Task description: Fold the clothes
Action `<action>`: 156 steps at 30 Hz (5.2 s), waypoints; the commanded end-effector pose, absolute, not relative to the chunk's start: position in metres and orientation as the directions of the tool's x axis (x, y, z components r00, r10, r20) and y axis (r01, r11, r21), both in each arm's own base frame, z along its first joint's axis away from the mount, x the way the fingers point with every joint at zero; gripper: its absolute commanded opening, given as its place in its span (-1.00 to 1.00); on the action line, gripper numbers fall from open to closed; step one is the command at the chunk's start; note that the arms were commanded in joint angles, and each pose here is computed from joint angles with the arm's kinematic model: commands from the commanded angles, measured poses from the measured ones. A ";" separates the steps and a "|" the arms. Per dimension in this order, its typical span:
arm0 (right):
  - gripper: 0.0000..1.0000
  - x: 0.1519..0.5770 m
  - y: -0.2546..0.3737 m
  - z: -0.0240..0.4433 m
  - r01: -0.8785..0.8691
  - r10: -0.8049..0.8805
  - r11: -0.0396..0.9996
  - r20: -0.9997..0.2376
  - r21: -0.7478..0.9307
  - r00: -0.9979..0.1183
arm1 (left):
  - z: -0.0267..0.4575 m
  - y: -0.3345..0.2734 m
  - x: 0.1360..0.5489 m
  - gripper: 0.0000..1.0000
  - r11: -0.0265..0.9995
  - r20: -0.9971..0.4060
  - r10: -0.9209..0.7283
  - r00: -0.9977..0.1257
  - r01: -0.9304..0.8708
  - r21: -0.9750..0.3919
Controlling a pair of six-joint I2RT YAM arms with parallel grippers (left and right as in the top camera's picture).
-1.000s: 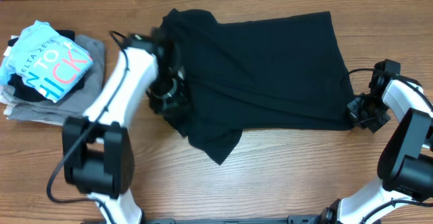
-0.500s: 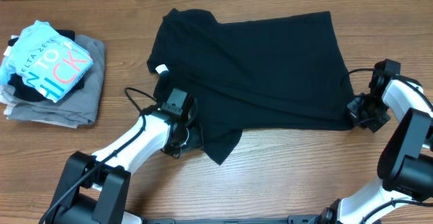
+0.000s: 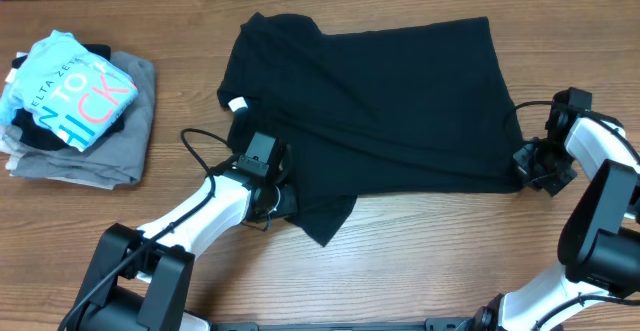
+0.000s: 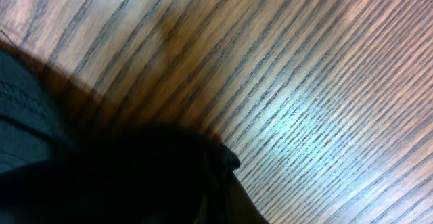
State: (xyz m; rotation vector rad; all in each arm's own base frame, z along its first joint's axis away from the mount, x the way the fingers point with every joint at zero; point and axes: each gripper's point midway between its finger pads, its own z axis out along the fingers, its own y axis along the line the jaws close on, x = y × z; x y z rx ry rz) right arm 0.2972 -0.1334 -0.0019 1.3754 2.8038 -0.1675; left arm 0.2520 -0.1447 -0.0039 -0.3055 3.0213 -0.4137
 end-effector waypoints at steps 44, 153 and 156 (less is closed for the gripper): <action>-0.92 0.213 -0.084 0.071 0.754 0.740 0.657 0.203 -0.016 -0.641 | 0.116 -0.105 0.176 -0.69 0.949 0.117 -0.020 -0.993 -0.055 -0.311; -0.24 0.360 -0.094 0.027 0.651 0.669 0.743 -0.222 0.157 -0.710 | 0.087 -0.093 0.348 -0.21 0.921 -0.339 -0.290 -0.895 -0.166 -0.352; -0.25 0.353 -0.092 0.022 0.654 0.670 0.742 -0.199 0.147 -0.715 | 0.087 -0.110 0.343 -0.10 0.929 -0.341 -0.246 -0.907 -0.120 -0.351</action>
